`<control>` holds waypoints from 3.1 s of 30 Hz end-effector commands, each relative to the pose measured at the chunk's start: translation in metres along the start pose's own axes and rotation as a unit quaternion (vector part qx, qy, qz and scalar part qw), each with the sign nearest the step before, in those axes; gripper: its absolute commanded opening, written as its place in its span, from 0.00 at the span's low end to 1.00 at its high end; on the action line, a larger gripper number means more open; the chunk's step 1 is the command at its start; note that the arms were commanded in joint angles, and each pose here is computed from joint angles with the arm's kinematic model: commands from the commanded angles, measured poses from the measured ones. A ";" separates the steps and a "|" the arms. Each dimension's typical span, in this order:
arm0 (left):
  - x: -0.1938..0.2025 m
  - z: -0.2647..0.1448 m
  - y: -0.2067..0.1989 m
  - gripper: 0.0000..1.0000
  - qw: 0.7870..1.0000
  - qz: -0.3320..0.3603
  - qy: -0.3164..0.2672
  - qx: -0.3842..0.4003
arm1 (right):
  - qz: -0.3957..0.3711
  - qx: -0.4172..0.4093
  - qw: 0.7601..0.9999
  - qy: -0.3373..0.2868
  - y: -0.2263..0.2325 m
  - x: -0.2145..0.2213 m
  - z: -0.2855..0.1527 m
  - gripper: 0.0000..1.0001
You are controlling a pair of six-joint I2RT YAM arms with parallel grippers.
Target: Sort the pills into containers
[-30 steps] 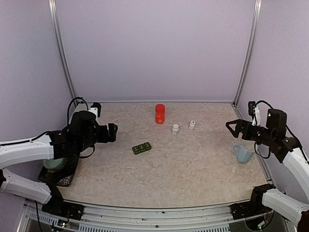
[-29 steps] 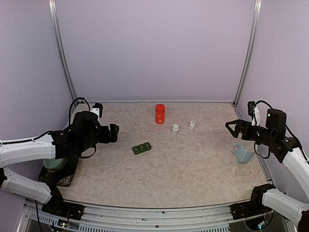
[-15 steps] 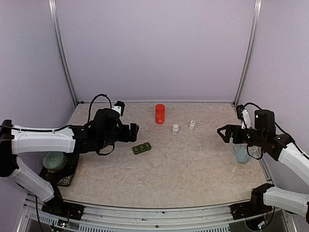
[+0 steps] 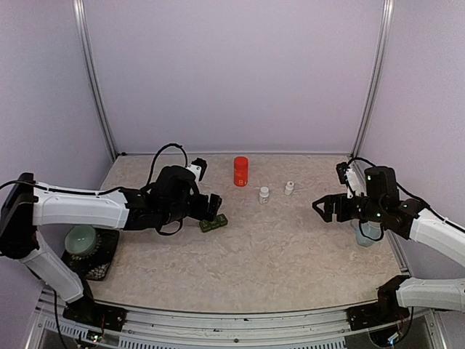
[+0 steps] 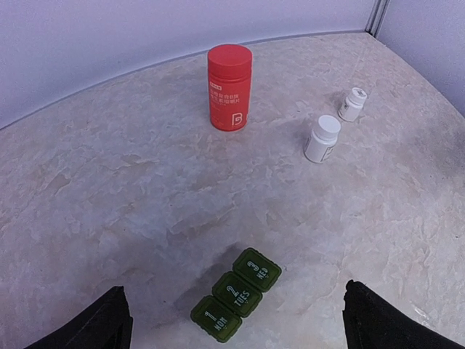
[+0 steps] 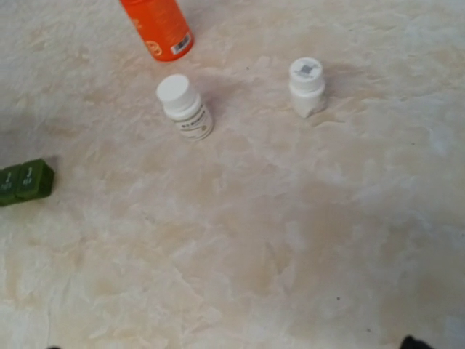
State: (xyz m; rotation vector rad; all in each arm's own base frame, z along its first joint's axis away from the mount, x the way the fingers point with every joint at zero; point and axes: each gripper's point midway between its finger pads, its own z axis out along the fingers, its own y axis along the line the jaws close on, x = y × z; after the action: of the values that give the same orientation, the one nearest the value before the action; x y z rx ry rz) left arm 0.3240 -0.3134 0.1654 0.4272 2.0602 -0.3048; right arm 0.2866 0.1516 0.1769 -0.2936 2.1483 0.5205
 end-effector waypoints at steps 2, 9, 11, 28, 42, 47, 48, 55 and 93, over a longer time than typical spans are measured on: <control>-0.003 0.006 0.002 0.99 0.999 0.050 -0.012 -0.002 | -0.022 -0.015 1.000 -0.005 0.011 -0.004 0.006 1.00; 0.006 0.016 0.005 0.99 0.996 0.041 -0.010 0.080 | -0.030 -0.028 0.999 0.010 0.022 0.003 0.014 1.00; 0.008 0.018 0.005 0.99 0.994 0.046 -0.012 0.101 | -0.030 -0.032 0.999 0.012 0.024 0.004 0.014 1.00; 0.063 0.069 0.003 0.99 0.975 0.116 0.058 0.178 | -0.019 -0.047 0.999 0.011 0.029 0.011 0.010 1.00; 0.087 0.078 0.013 0.89 0.966 0.118 0.087 0.212 | -0.011 -0.057 0.998 0.013 0.033 0.014 0.010 1.00; 0.098 0.079 0.015 0.86 0.964 0.123 0.100 0.211 | -0.010 -0.060 0.998 0.014 0.035 0.013 0.011 1.00; 0.100 0.080 0.016 0.86 0.964 0.123 0.102 0.211 | -0.010 -0.060 0.998 0.013 0.035 0.013 0.012 1.00; 0.111 0.084 0.020 0.80 0.964 0.123 0.115 0.207 | -0.009 -0.062 0.998 0.017 0.036 0.015 0.013 1.00; 0.110 0.075 0.007 0.32 0.956 0.108 0.113 0.248 | -0.012 -0.081 0.996 0.021 0.047 0.008 0.019 1.00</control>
State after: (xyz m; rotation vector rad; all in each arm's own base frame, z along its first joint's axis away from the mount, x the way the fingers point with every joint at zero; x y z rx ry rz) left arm 0.3359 -0.3144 0.0241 1.0381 2.1359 -0.6413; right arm 0.2750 0.1899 0.1590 -0.3939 2.1855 0.6375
